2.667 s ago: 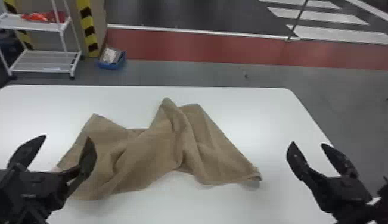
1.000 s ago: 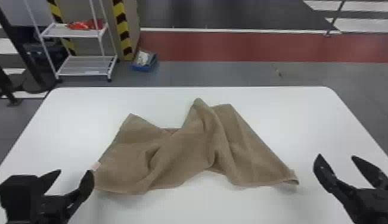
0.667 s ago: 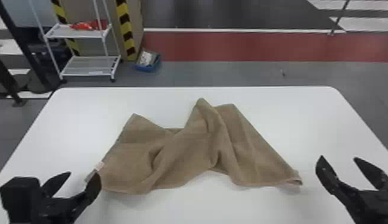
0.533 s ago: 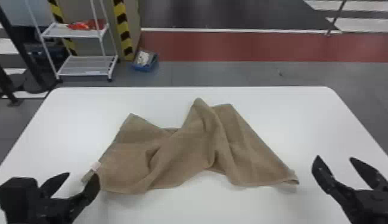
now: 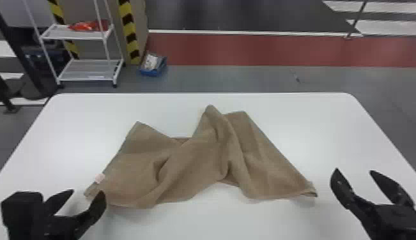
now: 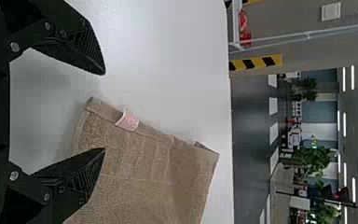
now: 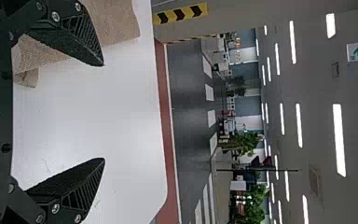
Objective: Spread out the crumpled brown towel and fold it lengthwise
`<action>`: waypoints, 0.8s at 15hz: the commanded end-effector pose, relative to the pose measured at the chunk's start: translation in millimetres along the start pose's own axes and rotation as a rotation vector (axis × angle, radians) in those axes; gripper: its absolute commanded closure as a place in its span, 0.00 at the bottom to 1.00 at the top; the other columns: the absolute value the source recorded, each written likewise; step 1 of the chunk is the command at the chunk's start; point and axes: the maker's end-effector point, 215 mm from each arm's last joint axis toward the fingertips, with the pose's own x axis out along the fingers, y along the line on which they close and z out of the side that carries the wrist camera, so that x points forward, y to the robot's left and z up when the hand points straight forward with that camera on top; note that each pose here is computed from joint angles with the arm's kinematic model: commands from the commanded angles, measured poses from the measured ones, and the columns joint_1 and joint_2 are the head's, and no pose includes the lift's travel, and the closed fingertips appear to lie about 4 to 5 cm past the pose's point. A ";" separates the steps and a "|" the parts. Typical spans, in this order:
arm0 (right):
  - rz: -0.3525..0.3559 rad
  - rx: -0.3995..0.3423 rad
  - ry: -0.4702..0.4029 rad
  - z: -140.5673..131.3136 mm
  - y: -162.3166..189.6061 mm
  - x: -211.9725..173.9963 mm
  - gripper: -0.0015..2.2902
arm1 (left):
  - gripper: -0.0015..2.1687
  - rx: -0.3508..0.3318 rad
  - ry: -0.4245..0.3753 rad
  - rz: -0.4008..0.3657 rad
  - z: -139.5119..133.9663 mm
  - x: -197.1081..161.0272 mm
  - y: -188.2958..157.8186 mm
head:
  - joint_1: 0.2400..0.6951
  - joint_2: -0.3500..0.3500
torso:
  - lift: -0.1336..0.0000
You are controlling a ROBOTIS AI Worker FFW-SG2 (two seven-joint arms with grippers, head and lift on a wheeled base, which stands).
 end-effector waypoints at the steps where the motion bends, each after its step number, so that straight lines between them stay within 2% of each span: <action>1: 0.000 0.002 0.000 -1.7 0.2 0.2 0.08 | 0.16 -0.007 0.011 0.005 -4.1 2.8 1.9 | 1.00 0.45 | 0.04; 4: 0.007 0.004 0.003 -3.9 0.4 0.4 0.08 | 0.17 -0.007 0.017 0.006 -6.4 4.1 1.3 | 1.00 0.46 | 0.04; 5: 0.007 0.004 0.003 -3.9 0.4 0.4 0.08 | 0.21 -0.011 0.016 0.006 -5.7 4.9 1.1 | 1.00 0.46 | 0.04; 11: 0.007 0.003 0.000 -2.9 0.4 0.4 0.08 | 0.21 -0.010 0.022 0.004 -9.1 6.1 1.1 | 1.00 0.46 | 0.04; 12: 0.009 0.002 -0.001 -2.2 1.1 0.4 0.08 | 0.26 -0.010 0.022 0.002 -9.1 6.1 0.8 | 1.00 0.46 | 0.04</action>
